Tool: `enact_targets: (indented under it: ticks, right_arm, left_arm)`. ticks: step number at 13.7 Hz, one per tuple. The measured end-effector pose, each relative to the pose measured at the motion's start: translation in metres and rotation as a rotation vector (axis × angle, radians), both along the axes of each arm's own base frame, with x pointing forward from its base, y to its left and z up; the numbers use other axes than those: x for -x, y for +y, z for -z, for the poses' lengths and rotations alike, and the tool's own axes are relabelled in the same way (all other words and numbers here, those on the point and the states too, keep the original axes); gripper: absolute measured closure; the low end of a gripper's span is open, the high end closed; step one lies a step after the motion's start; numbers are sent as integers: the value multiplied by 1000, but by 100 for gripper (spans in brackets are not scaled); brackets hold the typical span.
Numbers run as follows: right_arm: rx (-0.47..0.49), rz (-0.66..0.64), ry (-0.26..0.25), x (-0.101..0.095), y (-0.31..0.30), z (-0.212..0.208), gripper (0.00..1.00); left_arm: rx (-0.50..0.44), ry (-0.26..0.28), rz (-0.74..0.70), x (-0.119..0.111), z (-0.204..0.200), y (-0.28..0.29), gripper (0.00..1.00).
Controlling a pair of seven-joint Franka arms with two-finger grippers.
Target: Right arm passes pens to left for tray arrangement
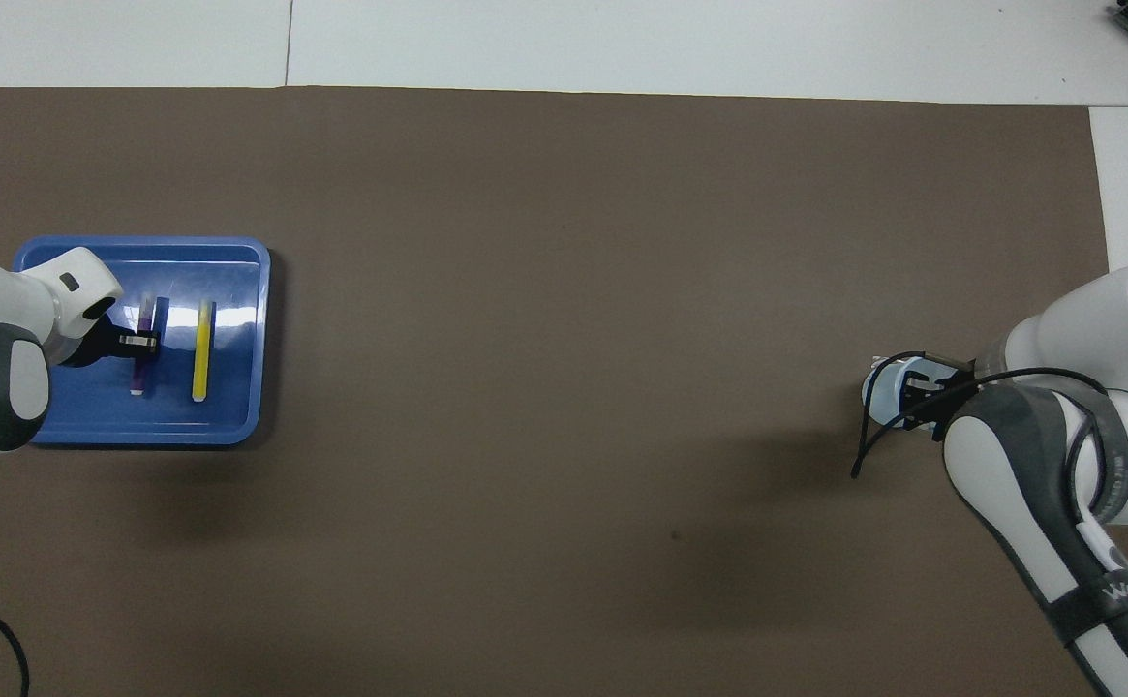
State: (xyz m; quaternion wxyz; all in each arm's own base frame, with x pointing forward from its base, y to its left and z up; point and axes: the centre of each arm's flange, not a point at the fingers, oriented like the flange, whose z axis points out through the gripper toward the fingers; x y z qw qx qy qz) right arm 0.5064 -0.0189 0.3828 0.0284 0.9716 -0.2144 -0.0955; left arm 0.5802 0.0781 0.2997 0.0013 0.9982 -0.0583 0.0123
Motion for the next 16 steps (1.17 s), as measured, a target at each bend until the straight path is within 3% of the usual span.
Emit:
enact_targets:
  ticks: [1,3,7,8,11,16]
  right_arm:
    - [0,2,0,0,-1,0,70]
    - [0,3,0,0,-1,0,83]
    - [-4,-25,5,0,0,-1,83]
    - [-8,-45,19,1,1,-4,83]
    - [-22,-123,52,-4,4,-42,83]
    - [-25,-249,13,1,38,-135,83]
  left_arm:
    - [0,-6,0,0,0,0,76]
    - [0,-12,2,-1,1,-1,54]
    - [0,-15,2,-1,2,-1,4]
    - [0,-16,2,-1,2,-2,0]
    - [0,-15,2,-1,2,-2,0]
    - [18,48,-11,-16,-33,-8,0]
